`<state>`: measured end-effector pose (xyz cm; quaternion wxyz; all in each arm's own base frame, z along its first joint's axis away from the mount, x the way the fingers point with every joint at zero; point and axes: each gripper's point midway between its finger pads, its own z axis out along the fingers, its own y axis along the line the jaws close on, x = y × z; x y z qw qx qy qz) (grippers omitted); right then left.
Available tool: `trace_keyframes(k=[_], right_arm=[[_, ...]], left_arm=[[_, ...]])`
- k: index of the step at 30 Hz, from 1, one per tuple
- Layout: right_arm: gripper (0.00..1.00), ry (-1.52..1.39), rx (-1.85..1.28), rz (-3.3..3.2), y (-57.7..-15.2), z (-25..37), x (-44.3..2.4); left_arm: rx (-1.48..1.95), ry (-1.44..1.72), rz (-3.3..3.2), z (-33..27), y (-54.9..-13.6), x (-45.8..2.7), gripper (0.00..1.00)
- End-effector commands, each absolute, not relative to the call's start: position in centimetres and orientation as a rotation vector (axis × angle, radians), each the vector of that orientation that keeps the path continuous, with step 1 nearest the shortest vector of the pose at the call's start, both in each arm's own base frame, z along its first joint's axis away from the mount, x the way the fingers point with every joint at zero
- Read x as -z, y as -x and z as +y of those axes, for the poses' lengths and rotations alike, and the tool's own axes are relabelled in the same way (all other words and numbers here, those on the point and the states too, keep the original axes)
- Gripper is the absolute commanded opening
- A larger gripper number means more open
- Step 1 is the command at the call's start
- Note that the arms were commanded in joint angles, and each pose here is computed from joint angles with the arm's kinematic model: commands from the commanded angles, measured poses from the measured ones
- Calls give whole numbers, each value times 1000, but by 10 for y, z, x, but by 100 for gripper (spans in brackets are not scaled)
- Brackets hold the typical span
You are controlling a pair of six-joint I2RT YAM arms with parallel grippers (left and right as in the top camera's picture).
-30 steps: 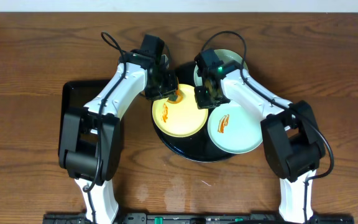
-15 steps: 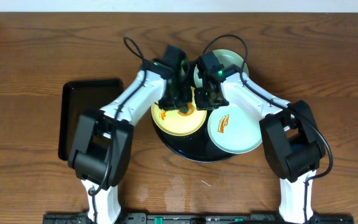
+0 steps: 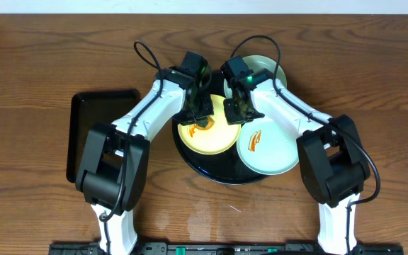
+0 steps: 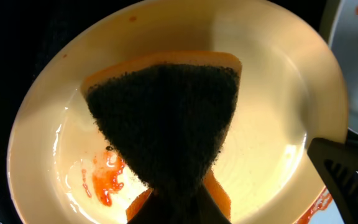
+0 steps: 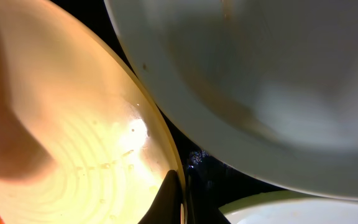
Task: Clean dirty plates on tray and stack at the side
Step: 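Scrub the yellow plate with the sponge in the left gripper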
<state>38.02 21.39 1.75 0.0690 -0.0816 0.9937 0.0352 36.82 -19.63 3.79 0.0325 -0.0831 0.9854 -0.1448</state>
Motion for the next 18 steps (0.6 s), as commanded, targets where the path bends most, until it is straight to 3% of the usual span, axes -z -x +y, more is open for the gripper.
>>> trace_keyframes(k=[1, 18], right_arm=[[1, 281, -95, 2971, -384, 218, -17], [1, 246, -139, 3014, -372, 219, 2]], left_arm=[[418, 273, 3038, -193, -366, -34, 8], [463, 264, 3025, -201, -368, -34, 7]])
